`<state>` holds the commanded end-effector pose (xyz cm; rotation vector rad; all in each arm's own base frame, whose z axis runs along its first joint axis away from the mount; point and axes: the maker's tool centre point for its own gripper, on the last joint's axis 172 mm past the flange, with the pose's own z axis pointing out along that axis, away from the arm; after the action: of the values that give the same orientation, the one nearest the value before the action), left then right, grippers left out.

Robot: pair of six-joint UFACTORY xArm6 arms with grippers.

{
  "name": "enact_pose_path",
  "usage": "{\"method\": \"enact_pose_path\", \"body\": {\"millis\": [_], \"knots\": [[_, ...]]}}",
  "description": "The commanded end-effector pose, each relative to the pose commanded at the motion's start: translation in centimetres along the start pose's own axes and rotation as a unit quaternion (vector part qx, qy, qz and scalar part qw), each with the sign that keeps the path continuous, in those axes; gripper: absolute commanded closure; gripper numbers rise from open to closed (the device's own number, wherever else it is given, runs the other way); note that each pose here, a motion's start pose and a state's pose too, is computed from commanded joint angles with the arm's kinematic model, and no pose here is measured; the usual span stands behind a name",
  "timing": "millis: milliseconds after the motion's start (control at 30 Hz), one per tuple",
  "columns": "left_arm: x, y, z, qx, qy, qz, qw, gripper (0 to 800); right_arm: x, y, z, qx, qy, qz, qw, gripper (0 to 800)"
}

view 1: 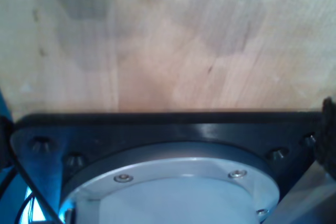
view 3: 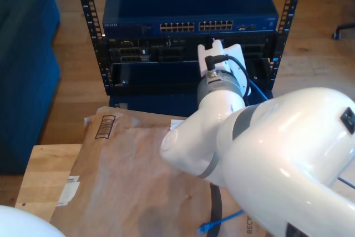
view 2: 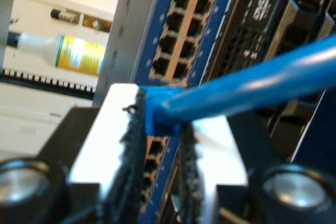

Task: Grab the cable and plug it in

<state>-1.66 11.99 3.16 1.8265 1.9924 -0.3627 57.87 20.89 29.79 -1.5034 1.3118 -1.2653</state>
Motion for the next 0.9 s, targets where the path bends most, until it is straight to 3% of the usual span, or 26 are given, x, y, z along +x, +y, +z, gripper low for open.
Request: {"method": "enact_pose_path", "body": {"millis": [167, 367, 567, 767, 900], "knots": [[0.0, 0.0, 0.0, 0.0, 0.0, 0.0, 1.0, 0, 1.8, -0.3, -0.4, 0.029, 0.045, 0.012, 0.998, 800], [0.0, 0.0, 0.0, 0.0, 0.0, 0.0, 1.0, 0, 4.7, 0.8, 1.4, 0.047, 0.085, 0.093, 0.991, 800], [0.0, 0.0, 0.0, 0.0, 0.0, 0.0, 1.0, 0, 4.2, 0.2, 2.2, 0.067, 0.073, 0.139, 0.985, 800], [0.0, 0.0, 0.0, 0.0, 0.0, 0.0, 1.0, 0, 3.1, 0.3, 2.9, 0.114, 0.036, 0.136, 0.983, 800], [0.0, 0.0, 0.0, 0.0, 0.0, 0.0, 1.0, 0, 4.0, 1.2, 4.4, 0.117, 0.046, 0.132, 0.983, 800]]}}
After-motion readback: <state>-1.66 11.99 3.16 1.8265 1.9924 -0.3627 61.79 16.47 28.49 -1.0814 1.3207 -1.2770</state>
